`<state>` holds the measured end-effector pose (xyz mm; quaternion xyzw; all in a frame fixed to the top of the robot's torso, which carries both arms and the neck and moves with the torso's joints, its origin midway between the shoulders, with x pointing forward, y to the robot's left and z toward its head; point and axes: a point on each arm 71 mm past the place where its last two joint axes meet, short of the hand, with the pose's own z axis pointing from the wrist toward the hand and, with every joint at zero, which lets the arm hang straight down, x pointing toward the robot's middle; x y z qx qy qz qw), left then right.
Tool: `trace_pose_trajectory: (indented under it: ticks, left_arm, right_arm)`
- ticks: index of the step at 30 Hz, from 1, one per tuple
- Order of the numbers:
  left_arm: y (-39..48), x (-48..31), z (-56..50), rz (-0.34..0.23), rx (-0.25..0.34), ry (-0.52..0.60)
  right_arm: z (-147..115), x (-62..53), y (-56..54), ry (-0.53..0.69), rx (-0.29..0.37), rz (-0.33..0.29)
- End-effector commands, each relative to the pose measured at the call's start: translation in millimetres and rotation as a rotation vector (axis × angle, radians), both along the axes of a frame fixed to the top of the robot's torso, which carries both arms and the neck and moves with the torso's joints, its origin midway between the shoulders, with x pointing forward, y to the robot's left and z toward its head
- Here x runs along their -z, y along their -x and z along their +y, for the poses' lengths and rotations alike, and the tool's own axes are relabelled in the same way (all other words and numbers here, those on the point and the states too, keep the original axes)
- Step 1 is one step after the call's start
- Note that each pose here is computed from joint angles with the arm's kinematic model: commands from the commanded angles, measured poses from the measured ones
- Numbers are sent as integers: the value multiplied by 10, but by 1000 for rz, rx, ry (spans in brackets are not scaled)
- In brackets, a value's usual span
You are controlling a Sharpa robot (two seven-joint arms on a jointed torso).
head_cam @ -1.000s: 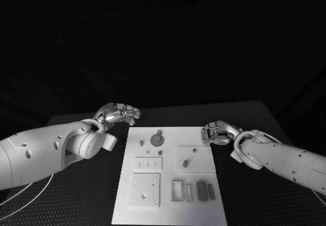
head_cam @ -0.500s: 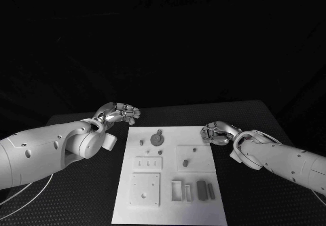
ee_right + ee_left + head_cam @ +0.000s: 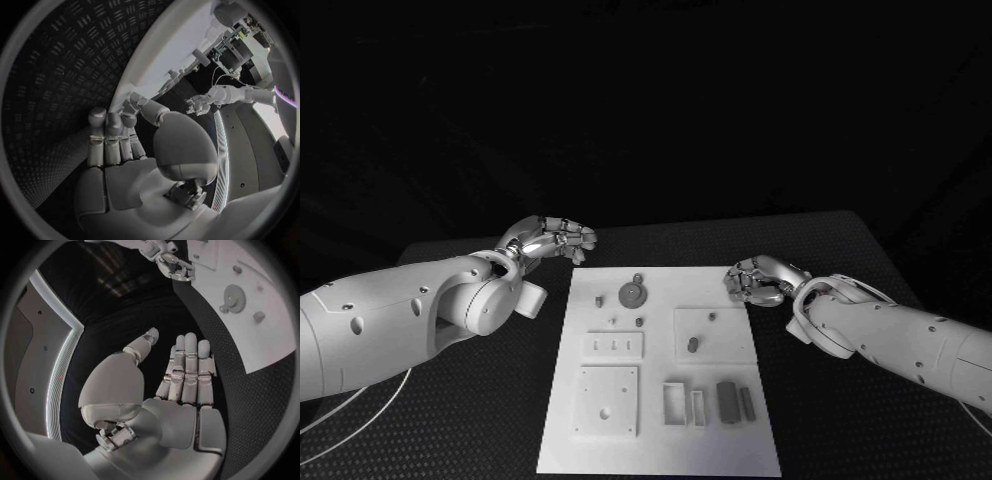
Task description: Assemble the parts on the task board
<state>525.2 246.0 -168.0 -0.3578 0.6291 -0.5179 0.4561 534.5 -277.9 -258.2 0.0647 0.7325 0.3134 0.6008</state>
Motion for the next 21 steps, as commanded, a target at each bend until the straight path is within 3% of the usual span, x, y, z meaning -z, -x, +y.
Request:
trace_pose_trajectory:
  ticks: [1,21]
  left_arm:
    - [5,-13,-17,-7,10,2]
    - [7,-13,-13,-6,10,0]
  right_arm:
    - [8,-4,4,7,-4,-13]
    - [-25,-18,2,-2,43,-24]
